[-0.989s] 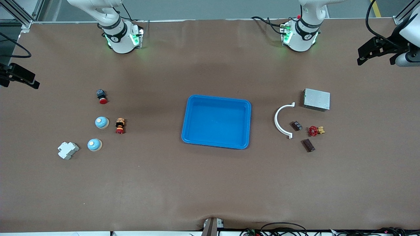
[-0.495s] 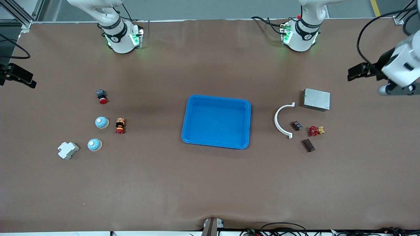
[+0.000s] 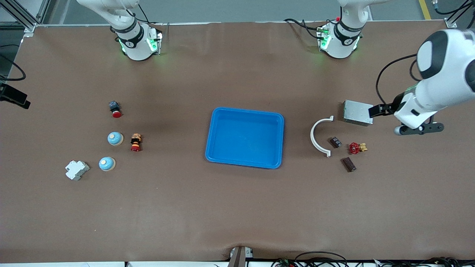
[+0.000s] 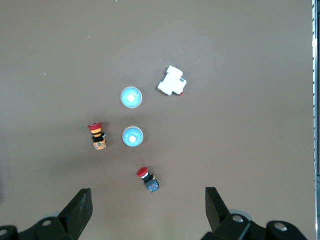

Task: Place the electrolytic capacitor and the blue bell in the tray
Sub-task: 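Reach the left gripper to a brown capacitor while the right gripper reaches a bell, then grasp the capacitor with the left gripper while the right gripper grasps the bell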

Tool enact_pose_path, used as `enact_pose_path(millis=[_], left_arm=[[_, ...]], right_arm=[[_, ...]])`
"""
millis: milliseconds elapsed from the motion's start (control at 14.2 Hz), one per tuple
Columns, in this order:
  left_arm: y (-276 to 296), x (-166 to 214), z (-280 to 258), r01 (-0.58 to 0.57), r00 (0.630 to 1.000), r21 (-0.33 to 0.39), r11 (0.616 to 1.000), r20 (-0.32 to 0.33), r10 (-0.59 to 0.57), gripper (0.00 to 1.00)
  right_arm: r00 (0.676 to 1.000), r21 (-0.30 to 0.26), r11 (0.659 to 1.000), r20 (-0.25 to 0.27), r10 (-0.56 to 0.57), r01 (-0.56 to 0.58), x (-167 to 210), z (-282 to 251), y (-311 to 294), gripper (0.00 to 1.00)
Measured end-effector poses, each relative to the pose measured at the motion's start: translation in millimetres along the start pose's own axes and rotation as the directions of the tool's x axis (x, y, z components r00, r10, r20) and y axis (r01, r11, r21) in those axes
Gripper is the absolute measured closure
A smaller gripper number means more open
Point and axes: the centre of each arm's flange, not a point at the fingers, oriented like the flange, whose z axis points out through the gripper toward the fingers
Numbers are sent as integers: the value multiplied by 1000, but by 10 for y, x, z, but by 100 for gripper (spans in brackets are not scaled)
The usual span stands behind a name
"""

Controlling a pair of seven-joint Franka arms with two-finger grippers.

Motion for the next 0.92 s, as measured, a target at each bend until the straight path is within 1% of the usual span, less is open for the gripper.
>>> enact_pose_path(millis=[141,283,495,636,707,777,848,918], left_arm=[[14,-22,394,47,999,-5,999,-19,-47,0],[60,-52,750,127,992,-11,992,-18,-127,0],[290,-58,1181,231,972,-35,972,-39,-232,0],[366,-29,1417,299,953,-53,953,-39,-301,5],[388,-4,1523,337,940,-63,939,-37,-340,11],[418,25,1625,375,925,-73,924,-36,-378,11],[445,52,1720,406,912,-83,910,-35,-409,15],[465,79,1810,430,900,-94,898,-35,-435,15]], right_arm=[[1000,0,1000,-7,-10,10,91,301,-55,0],[1000,11,1000,-21,-12,12,175,706,-123,0],[999,75,997,-34,28,-26,199,1485,-129,0],[997,89,995,-62,46,-40,149,1950,-114,0],[996,92,995,-80,49,-42,104,2166,-133,0],[993,96,995,-103,52,-42,52,2366,-161,0],[990,98,994,-126,56,-43,-4,2538,-186,0],[988,100,994,-145,59,-44,-55,2681,-206,0]])
